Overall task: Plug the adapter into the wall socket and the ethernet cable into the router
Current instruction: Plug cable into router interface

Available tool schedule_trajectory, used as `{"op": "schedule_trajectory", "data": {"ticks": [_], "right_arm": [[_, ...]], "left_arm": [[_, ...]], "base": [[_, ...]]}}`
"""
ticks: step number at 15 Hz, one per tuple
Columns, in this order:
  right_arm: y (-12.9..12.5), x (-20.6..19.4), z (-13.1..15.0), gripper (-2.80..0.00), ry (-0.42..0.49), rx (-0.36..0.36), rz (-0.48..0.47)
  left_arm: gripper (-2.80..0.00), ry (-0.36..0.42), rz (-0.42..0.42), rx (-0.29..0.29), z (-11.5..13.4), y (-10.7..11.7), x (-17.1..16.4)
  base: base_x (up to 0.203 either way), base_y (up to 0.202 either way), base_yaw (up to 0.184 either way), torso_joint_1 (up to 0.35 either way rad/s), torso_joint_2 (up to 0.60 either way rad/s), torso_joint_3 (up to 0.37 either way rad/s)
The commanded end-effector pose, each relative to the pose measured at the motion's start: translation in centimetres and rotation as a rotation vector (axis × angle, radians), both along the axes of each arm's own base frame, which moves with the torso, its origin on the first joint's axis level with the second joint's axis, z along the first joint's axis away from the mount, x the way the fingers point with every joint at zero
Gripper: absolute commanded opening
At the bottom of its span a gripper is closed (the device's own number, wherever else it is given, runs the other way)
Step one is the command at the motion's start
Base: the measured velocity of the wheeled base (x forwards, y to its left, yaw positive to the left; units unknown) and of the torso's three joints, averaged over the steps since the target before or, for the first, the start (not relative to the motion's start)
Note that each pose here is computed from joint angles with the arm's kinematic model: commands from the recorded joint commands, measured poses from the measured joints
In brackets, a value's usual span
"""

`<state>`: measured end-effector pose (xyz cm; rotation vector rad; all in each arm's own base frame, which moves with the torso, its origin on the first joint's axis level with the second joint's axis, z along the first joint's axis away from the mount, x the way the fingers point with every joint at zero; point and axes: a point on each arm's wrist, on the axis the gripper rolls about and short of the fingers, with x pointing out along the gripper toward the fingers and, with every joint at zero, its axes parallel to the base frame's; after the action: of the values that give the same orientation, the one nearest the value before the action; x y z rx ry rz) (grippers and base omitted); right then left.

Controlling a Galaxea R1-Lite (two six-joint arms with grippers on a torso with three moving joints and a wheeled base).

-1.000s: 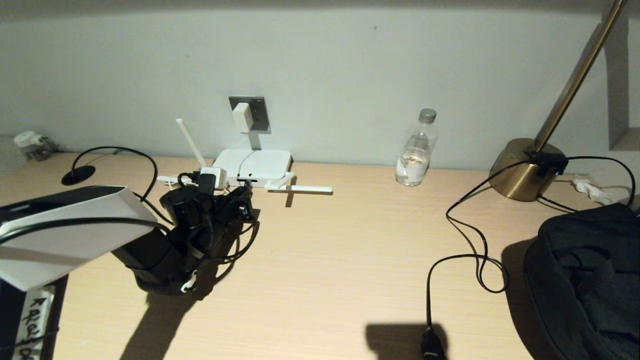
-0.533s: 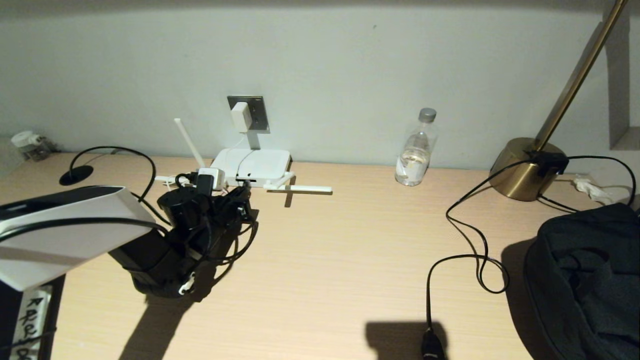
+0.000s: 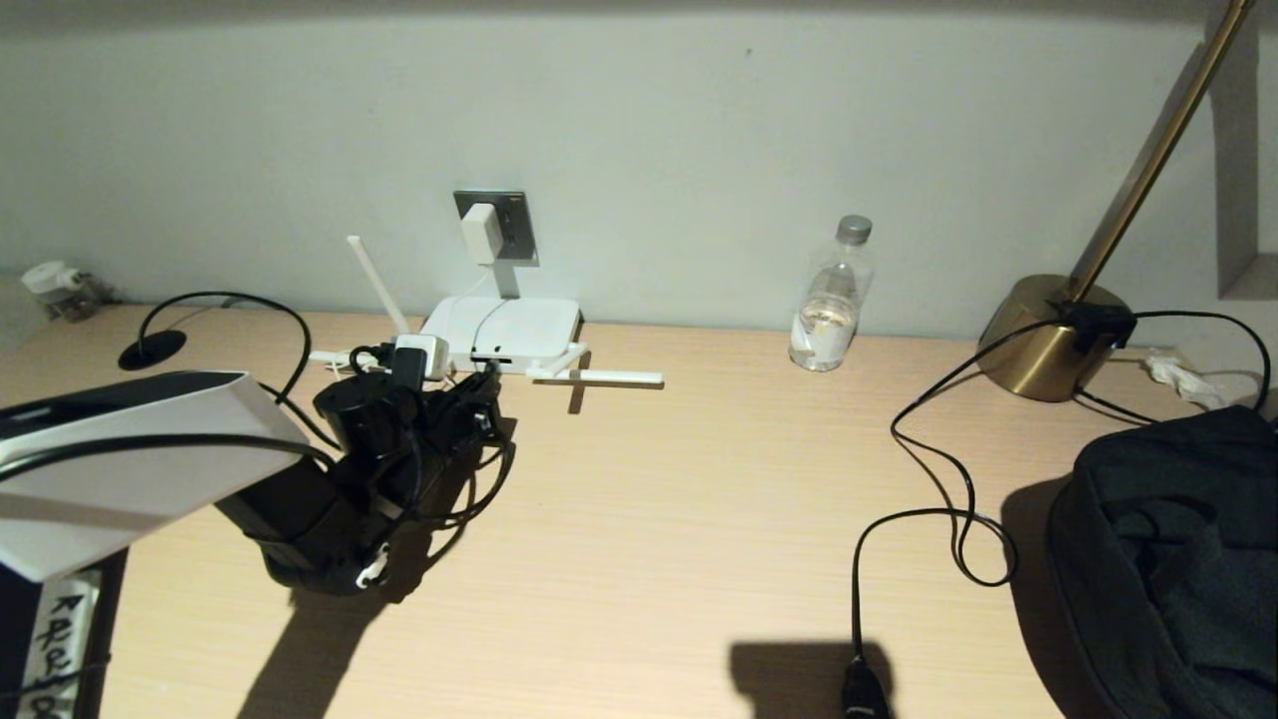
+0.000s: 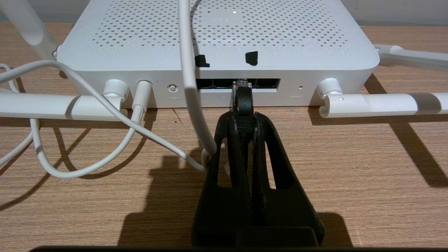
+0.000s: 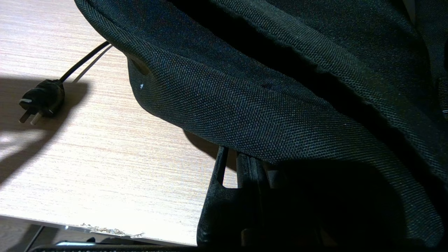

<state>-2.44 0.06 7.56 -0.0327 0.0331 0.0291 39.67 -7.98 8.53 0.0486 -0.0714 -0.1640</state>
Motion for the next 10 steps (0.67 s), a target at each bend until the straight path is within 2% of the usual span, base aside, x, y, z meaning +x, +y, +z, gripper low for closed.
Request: {"op": "schedule_trajectory", "data": {"ticks": [1,10], "right_arm": [[0.00,0.01,0.00,-2.80,0.002,-0.001,0.001],[0.00,0.00,0.04,-2.80,0.000,-0.001,0.002]], "left_arm": [[-2.80,-0.009,-0.002,-0.002,0.16,-0.08,-0.06],[-2.80,-0.014,-0.006,-0.003,0.38,-0.30,-0.16]], "base": [[0.000,0.000,0.000,0.000,0.00,0.000],[0.000,0.000,0.000,0.000,0.00,0.000]]}}
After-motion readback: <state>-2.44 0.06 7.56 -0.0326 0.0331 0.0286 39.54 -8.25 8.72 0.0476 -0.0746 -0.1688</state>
